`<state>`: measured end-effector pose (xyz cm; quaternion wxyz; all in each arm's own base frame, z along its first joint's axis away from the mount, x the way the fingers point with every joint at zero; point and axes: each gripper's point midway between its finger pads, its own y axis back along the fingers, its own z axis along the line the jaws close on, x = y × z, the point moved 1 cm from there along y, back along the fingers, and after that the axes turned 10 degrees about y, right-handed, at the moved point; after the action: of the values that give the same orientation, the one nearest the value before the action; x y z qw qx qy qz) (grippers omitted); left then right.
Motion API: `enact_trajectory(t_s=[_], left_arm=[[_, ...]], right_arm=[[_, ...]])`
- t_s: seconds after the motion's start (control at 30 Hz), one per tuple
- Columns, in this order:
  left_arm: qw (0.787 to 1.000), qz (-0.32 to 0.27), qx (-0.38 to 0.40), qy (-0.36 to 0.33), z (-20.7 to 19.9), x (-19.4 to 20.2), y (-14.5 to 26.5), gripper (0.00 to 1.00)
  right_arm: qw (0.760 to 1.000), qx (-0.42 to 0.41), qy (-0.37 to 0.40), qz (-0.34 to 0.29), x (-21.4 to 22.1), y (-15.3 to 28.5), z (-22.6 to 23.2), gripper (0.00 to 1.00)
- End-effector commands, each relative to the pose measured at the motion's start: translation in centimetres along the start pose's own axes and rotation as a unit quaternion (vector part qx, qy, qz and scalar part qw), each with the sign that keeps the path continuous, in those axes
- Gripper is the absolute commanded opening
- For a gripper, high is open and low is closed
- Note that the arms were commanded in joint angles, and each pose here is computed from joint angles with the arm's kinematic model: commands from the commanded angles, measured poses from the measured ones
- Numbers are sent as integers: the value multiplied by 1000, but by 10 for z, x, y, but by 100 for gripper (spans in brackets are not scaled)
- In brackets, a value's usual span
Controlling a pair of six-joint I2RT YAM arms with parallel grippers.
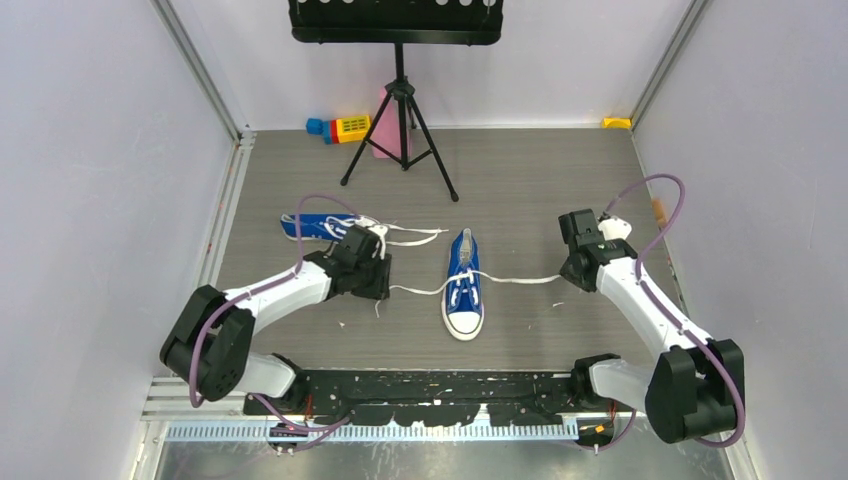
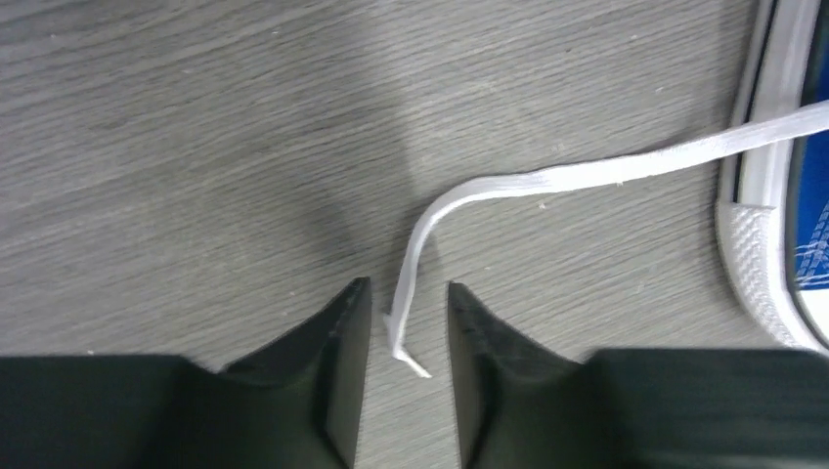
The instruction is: Tie the shoes
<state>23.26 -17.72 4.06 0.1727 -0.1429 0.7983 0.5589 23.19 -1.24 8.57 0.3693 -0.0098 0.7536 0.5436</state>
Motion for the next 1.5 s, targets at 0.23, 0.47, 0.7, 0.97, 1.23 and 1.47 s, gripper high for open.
enact_trajectory(t_s=[0.23,0.47,0.7,0.97,1.23,1.47], left_arm=[[986,-54,62,-142,-66,-38,19,54],[967,-32,117,-226,-96,-35,-4,56],[947,-10,110,-303,-111,-20,-25,57],[934,26,82,-347,-105,-14,-48,57],[924,45,51,-377,-101,-4,-59,16],[935,18,37,-351,-100,-11,-45,0]], right_arm=[[978,-203,33,-32,-26,51,51,64],[942,-324,82,20,5,76,84,65],[938,-338,78,20,15,84,86,68],[933,-349,82,22,20,87,92,70],[932,-354,69,22,20,91,97,70],[929,-362,76,25,21,94,102,70]])
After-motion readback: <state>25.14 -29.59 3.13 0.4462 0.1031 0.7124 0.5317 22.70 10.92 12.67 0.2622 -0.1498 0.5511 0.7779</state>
